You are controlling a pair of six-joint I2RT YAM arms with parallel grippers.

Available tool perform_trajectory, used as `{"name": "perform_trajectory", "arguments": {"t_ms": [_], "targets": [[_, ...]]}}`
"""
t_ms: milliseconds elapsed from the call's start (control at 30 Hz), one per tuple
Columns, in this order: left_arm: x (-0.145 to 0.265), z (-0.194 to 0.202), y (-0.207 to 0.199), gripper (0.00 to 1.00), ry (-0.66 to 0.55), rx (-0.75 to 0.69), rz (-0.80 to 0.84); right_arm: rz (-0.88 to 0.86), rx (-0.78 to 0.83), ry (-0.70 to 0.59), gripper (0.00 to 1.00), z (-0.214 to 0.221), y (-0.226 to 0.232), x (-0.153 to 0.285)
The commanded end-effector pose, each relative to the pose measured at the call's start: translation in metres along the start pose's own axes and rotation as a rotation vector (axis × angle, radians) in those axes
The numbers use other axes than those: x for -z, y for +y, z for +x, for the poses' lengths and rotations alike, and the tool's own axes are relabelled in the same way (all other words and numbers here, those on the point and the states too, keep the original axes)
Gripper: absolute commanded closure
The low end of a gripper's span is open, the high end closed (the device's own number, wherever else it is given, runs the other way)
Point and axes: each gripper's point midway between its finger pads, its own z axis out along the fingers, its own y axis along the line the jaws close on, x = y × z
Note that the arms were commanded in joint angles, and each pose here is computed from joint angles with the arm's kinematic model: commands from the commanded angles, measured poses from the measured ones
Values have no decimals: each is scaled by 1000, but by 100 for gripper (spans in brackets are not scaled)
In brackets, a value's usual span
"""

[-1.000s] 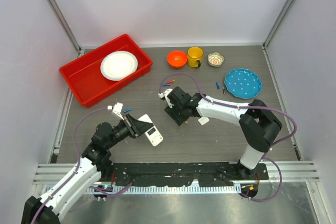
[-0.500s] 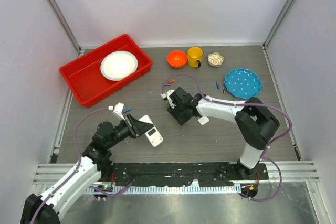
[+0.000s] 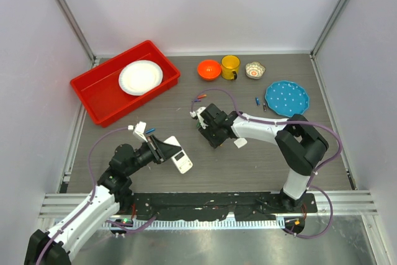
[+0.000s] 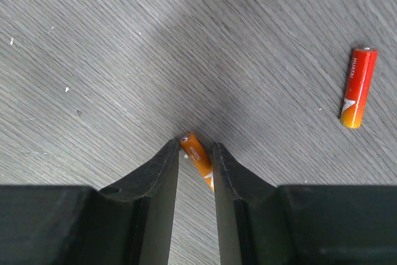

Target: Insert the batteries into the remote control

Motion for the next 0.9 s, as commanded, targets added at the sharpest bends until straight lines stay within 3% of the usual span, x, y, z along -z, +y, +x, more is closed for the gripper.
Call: {"name": "perform_trajectory", "arguments": {"t_ms": [0,200,333,533,667,800,867], "targets": [[0,-10,-18,100,-34,-34,61,-6,1,-10,67,-2,2,-3],[0,-10,-18,100,-31,-34,63,-2,-4,4,75,0,1,-3],[0,-10,-18,100,-34,-34,61,22,-30,20,99,2,-2,-6],[-1,-11,-19,100,-36,-25,65,36,-115,-43,99,-13,-4,3],[-5,-14,-22,100,-35,-16,71,84,-187,-265,99,-59,-15,54],[-13,-17,-33,100,2,-25,89,49,-220,-549,99,-100,-8,152],[-18,-13,-39,100,49,-29,114,31,-212,-620,99,-103,3,181]]}}
